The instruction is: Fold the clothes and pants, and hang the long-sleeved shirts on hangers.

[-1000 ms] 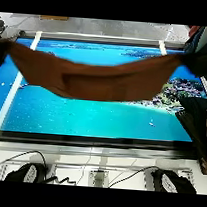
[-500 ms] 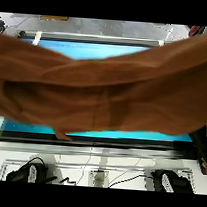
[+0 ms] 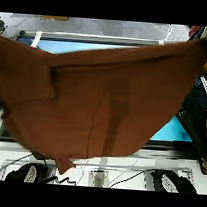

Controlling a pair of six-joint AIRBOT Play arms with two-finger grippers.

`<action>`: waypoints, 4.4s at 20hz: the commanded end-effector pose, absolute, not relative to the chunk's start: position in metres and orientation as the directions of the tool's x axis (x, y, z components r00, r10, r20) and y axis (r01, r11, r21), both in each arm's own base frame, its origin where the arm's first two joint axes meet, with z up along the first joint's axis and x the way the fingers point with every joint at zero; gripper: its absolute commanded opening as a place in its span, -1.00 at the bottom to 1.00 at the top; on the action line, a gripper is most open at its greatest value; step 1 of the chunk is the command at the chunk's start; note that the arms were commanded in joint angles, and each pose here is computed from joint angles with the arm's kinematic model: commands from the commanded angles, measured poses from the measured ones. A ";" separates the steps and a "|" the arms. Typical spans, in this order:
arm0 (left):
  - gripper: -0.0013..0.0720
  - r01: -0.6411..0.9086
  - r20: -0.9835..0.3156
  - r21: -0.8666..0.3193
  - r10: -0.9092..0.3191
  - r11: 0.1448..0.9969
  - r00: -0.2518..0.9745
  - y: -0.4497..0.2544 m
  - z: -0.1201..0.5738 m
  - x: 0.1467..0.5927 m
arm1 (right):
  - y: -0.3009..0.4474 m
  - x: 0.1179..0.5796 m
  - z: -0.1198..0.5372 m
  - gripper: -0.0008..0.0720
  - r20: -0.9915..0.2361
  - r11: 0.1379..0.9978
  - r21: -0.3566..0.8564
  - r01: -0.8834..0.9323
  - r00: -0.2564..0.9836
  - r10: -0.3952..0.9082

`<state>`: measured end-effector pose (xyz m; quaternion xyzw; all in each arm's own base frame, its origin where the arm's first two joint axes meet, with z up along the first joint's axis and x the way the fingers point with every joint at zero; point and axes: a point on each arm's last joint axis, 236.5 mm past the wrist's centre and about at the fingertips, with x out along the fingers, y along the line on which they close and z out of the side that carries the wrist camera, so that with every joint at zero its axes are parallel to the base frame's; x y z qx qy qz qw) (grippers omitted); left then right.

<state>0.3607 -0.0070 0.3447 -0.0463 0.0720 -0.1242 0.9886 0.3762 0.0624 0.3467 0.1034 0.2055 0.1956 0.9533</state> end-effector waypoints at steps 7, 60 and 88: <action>-0.92 0.208 -0.525 -0.311 -0.350 0.927 0.776 -0.055 0.052 0.546 | 0.027 0.527 0.072 -0.94 -0.694 0.847 0.530 -0.027 0.561 0.452; 0.76 -0.032 -0.881 -0.373 -0.342 0.927 0.327 0.013 -0.021 0.267 | 0.007 0.275 -0.130 0.17 -0.807 0.729 0.559 0.395 0.056 0.588; 0.28 -0.153 -0.816 -0.573 -0.577 0.805 0.017 -0.061 -0.117 0.199 | 0.034 0.269 -0.128 -0.94 -0.774 0.753 0.613 0.239 -0.010 0.633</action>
